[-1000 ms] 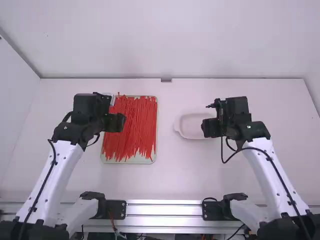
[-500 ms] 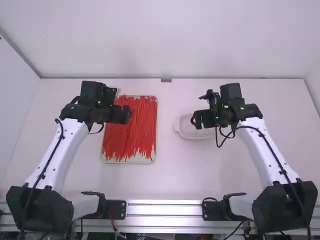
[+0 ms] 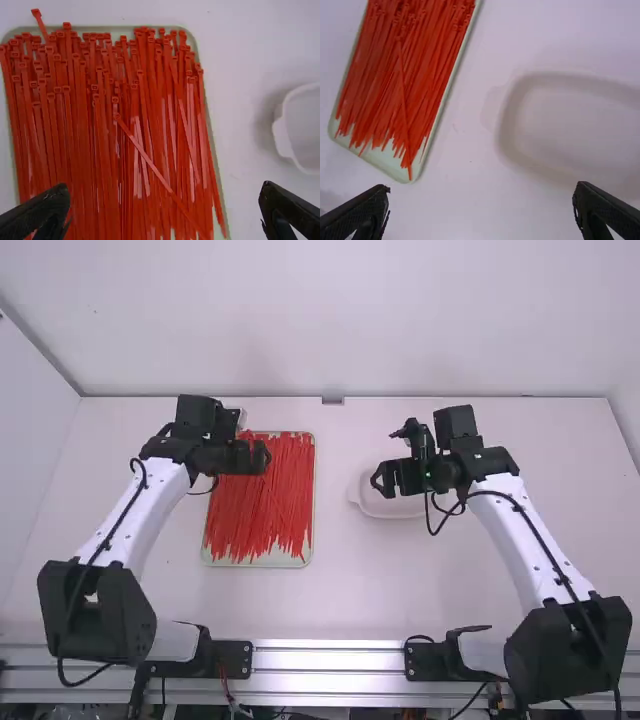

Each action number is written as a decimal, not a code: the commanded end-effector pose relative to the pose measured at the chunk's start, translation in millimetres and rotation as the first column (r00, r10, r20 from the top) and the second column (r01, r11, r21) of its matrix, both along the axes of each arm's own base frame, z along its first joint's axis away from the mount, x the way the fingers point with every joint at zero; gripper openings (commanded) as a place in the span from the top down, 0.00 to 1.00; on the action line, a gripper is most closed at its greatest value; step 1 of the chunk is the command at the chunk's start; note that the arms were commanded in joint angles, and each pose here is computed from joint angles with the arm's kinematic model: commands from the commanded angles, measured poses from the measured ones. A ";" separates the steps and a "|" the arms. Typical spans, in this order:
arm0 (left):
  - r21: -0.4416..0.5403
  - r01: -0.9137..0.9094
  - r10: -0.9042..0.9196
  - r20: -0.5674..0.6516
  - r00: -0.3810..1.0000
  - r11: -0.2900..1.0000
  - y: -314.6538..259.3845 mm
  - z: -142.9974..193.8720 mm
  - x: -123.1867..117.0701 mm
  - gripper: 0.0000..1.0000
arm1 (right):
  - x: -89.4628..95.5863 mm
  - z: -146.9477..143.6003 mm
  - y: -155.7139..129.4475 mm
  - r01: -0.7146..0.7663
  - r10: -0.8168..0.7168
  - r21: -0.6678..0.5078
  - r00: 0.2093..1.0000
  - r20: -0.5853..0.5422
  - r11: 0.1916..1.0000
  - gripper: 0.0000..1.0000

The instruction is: Fasten the cable tie

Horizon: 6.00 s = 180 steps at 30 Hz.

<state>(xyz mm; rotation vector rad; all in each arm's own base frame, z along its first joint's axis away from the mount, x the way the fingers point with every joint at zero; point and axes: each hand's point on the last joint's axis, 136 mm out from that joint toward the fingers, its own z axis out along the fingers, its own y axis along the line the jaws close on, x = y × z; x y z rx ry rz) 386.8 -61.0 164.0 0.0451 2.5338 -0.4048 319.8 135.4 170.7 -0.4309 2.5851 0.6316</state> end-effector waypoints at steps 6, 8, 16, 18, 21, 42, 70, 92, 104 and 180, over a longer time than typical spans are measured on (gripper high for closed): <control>0.008 -0.182 0.182 -0.091 0.979 0.983 24.8 -25.3 33.5 0.02 | -20.7 38.7 2.4 -0.021 0.018 0.043 0.998 0.063 0.999 0.02; 0.014 -0.175 0.175 -0.110 0.978 0.985 21.6 -30.0 40.5 0.02 | -24.2 46.1 0.9 -0.019 0.015 0.047 0.996 0.084 0.999 0.02; 0.005 -0.244 0.241 -0.163 0.957 0.970 26.3 -45.7 68.3 0.02 | -33.2 60.4 -2.6 -0.014 0.008 0.046 0.992 0.126 0.999 0.02; -0.001 -0.256 0.252 -0.172 0.953 0.967 26.1 -49.2 69.7 0.01 | -33.5 59.8 -2.7 -0.014 0.008 0.045 0.992 0.122 0.999 0.02; -0.019 -0.247 0.239 -0.185 0.953 0.969 19.8 -58.1 73.2 0.03 | -33.1 57.9 -2.1 -0.015 0.010 0.044 0.993 0.115 0.999 0.02; 0.001 -0.310 0.301 -0.251 0.920 0.951 9.7 -111.5 83.6 0.20 | -24.0 40.6 -0.3 -0.014 0.011 0.037 0.998 0.063 0.999 0.02; 0.163 -0.406 0.436 -0.256 0.863 0.899 12.1 -145.5 78.1 0.48 | -19.8 42.8 -0.1 -0.018 0.015 0.035 0.996 0.088 0.999 0.02; 0.158 -0.431 0.458 -0.248 0.854 0.888 15.2 -146.2 81.2 0.72 | -16.5 42.2 -3.4 -0.005 0.003 0.015 0.995 0.100 1.000 0.02; 0.168 -0.438 0.469 -0.284 0.836 0.883 14.5 -162.7 76.8 0.73 | -13.8 44.1 -2.9 -0.005 0.003 0.018 0.994 0.114 1.000 0.02; 0.011 -0.411 0.391 0.284 0.876 0.912 3.1 182.3 52.8 0.98 | -5.3 50.8 -0.8 -0.002 -0.003 0.032 0.988 0.156 0.999 0.02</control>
